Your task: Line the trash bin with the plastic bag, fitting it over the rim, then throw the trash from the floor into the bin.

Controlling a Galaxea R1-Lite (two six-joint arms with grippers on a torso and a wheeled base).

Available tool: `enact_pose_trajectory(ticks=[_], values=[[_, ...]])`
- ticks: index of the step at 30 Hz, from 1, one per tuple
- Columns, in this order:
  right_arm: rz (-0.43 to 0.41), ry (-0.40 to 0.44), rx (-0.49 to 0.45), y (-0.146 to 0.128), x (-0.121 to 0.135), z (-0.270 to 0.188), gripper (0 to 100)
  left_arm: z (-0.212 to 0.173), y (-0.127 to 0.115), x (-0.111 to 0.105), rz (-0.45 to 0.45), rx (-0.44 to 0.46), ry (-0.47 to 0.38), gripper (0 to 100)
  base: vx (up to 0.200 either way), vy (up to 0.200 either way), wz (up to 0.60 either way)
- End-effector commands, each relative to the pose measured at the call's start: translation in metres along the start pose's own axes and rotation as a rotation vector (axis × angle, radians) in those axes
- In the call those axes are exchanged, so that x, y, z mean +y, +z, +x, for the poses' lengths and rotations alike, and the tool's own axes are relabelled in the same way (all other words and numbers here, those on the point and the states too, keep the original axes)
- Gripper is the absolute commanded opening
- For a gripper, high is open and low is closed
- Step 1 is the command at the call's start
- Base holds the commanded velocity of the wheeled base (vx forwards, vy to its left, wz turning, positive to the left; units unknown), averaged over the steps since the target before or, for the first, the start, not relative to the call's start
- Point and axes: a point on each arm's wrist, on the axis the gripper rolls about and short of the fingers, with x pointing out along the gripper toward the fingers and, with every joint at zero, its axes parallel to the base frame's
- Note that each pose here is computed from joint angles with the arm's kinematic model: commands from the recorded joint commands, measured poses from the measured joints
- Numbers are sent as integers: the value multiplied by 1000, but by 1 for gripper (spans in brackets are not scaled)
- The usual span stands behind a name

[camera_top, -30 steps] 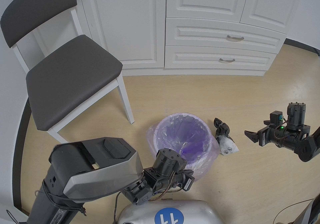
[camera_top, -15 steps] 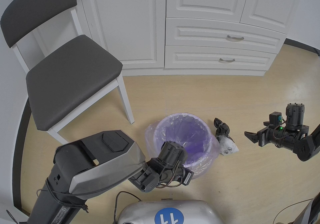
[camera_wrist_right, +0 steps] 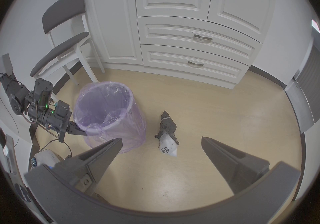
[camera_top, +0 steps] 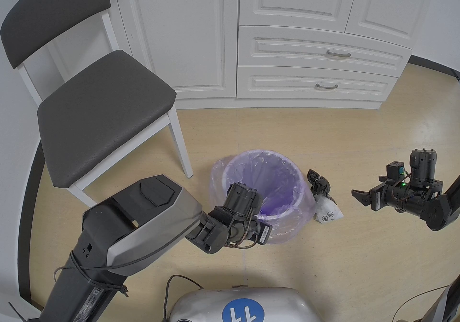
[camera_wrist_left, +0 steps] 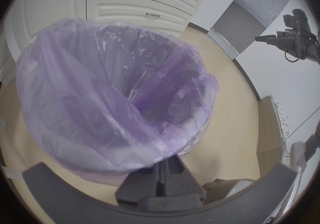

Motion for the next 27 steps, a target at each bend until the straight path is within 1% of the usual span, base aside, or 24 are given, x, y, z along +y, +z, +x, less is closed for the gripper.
enact_pose_trajectory(ticks=[1,7,10,11,14,21,22,27], values=[[1,1,7,-2,0,2,100,2,-4,4,-3,9,7,0,0,0,0],[-4,-4,11,-3,-2,2,100,-5,-11,4,8,35,7,0,0,0,0],[-16,2,15,-4,-2,3,100,-10,-16,5,44,58,10,0,0,0,0],[-16,2,15,-4,-2,3,100,-11,-17,6,47,61,10,100,0,0,0],[-16,2,15,-4,-2,3,100,-13,-17,8,47,65,11,100,0,0,0],[-17,3,21,-6,-4,2,100,-27,-29,5,53,114,4,100,0,0,0],[-17,3,21,-6,-4,2,100,-27,-29,5,53,114,4,100,0,0,0],[-18,16,14,-6,-4,0,100,-52,-17,-1,52,94,9,100,0,0,0]])
